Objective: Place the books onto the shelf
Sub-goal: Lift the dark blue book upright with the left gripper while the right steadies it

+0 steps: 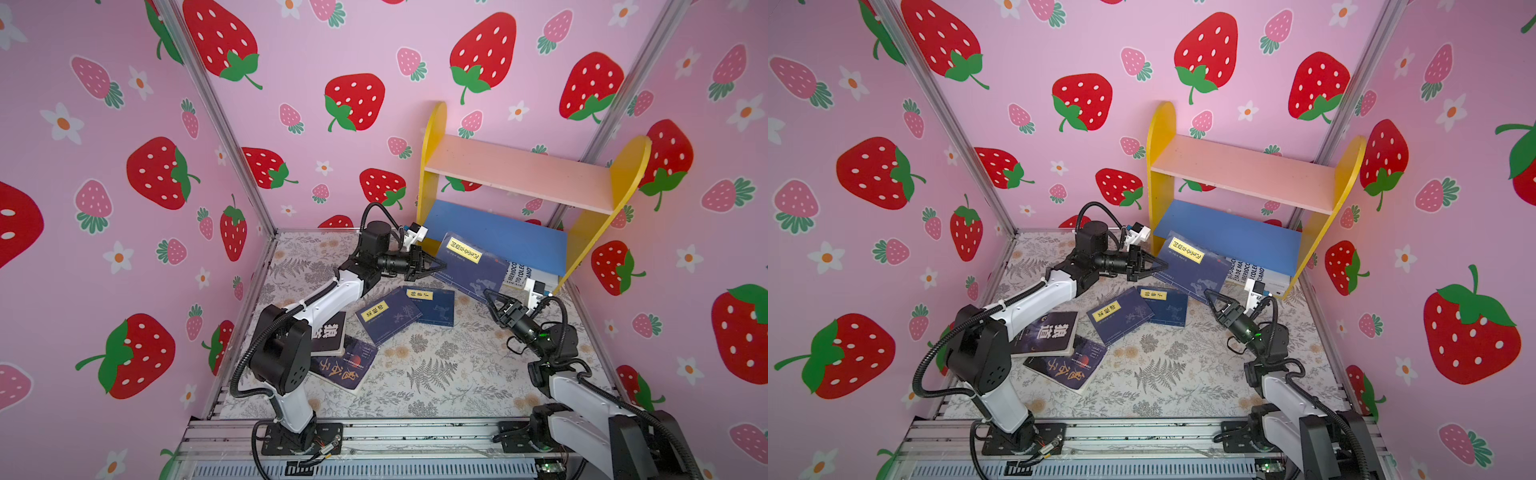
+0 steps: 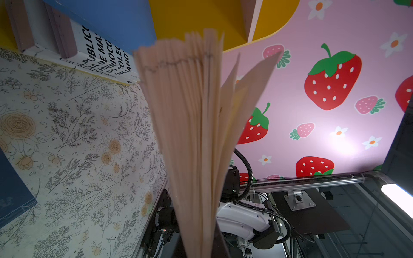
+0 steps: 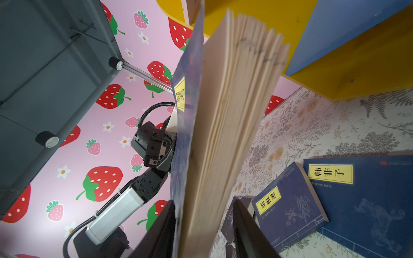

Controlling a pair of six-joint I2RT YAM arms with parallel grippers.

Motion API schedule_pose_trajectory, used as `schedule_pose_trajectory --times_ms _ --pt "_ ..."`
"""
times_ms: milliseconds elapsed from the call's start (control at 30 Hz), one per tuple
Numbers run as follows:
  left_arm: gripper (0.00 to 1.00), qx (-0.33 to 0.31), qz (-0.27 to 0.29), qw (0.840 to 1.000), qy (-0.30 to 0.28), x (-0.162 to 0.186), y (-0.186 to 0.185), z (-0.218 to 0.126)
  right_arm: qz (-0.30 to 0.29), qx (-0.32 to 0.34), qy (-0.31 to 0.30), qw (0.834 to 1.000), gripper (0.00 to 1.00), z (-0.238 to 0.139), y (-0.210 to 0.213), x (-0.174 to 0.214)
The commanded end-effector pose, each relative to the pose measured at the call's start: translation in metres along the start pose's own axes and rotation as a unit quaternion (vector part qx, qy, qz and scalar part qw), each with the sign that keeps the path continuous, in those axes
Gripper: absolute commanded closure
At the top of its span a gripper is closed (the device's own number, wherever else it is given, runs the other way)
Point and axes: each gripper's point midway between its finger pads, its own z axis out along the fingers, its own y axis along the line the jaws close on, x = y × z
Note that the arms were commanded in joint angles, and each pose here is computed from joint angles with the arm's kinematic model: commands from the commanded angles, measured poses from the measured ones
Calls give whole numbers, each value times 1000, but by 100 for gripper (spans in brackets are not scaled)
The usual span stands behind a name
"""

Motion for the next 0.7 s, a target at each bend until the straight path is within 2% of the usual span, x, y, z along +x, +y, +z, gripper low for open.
schedule_pose_trajectory --times_ms 0,200,267,400,433,500,567,667 --pt "100 28 39 999 8 0 -23 -1 3 -23 -18 1000 60 -2 14 -8" --pt "100 25 33 999 2 -6 -22 3 16 -8 -27 999 69 -3 8 -9" --pt "96 25 31 999 -1 -9 -21 4 21 -4 -28 999 71 -4 6 -10" --pt "78 30 35 999 -9 -16 -23 7 26 2 -30 999 73 -6 3 -10" --pt "70 30 35 999 -14 -19 -23 8 26 4 -32 999 73 -7 3 -11" --pt "64 31 35 999 -21 -24 -23 10 27 11 -35 999 75 -8 0 -13" --pt "65 34 35 998 -24 -28 -24 15 25 21 -40 999 77 -9 -3 -17" --pt "76 36 36 999 -15 -29 -24 27 18 34 -45 998 78 -10 -7 -23"
